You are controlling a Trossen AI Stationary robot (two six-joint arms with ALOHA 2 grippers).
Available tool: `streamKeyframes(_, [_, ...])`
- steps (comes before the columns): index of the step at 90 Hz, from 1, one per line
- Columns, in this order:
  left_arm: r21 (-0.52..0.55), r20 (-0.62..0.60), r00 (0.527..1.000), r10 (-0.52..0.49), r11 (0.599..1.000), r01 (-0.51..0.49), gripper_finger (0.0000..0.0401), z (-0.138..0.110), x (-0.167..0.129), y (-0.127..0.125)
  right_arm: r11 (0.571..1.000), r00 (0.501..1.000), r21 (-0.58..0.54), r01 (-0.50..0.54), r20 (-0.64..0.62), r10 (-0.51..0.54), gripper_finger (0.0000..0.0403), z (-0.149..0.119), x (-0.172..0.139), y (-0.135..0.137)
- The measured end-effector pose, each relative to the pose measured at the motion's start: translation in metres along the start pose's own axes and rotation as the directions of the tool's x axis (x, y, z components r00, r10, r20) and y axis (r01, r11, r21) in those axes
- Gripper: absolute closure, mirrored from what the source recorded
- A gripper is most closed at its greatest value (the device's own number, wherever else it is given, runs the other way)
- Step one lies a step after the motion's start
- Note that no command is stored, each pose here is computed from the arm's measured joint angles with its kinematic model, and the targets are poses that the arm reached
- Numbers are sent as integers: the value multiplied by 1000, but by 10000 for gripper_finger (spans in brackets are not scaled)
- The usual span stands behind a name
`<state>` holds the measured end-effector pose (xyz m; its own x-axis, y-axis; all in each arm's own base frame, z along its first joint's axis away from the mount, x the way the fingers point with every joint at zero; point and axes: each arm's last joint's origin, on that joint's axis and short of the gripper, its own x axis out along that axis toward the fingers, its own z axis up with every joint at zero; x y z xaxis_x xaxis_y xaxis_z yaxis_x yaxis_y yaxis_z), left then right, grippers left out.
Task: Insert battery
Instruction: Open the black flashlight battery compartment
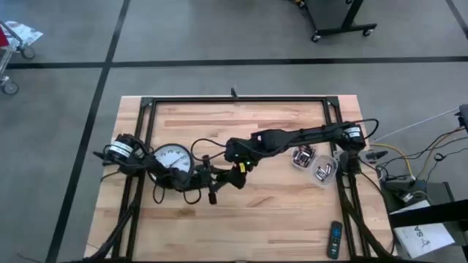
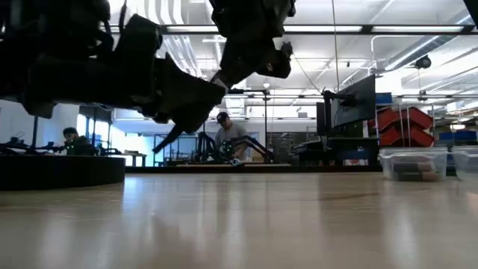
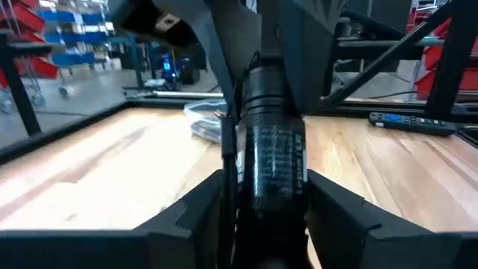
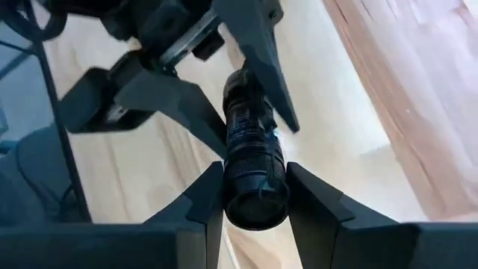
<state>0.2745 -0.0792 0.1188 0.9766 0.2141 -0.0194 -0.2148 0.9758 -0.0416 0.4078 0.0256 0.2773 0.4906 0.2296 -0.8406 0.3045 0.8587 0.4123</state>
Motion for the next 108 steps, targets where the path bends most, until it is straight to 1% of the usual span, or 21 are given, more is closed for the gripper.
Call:
streamKeyframes(16, [13, -31, 999, -6, 1000, 6, 218, -3, 3, 1, 999, 1000, -32, 10, -20, -11, 305, -1, -3, -3])
streamKeyframes(30, [33, -70, 997, -24, 999, 27, 207, -3, 10, -3, 997, 996, -64, 38, -80, -43, 305, -6, -7, -9])
streamKeyframes(39, [48, -97, 995, -23, 998, 28, 205, -2, 17, -8, 995, 989, -64, 77, -120, -84, 305, -10, -8, -13])
streamKeyframes(50, [64, -126, 992, -20, 998, 28, 208, 2, 28, -14, 984, 974, -82, 159, -149, -170, 305, -14, -9, -19])
streamKeyframes(57, [71, -142, 990, -14, 997, 24, 212, 5, 36, -17, 978, 966, -86, 192, -158, -203, 305, -15, -10, -21])
streamKeyframes(66, [67, -141, 990, 4, 998, 6, 217, 5, 48, -19, 968, 955, -90, 233, -167, -246, 305, -16, -15, -21])
streamKeyframes(73, [64, -138, 990, 22, 998, -13, 221, 1, 59, -21, 965, 953, -92, 247, -160, -259, 305, -14, -20, -19])
streamKeyframes(84, [69, -130, 986, 105, 993, -96, 222, -8, 76, -23, 956, 938, -88, 280, -185, -292, 305, -16, -24, -20])
streamKeyframes(90, [68, -123, 983, 134, 990, -126, 221, -12, 83, -25, 953, 932, -87, 291, -201, -303, 305, -17, -25, -21])
streamKeyframes(108, [66, -126, 983, 134, 990, -127, 219, -19, 95, -32, 946, 902, -92, 311, -285, -325, 305, -25, -27, -23])
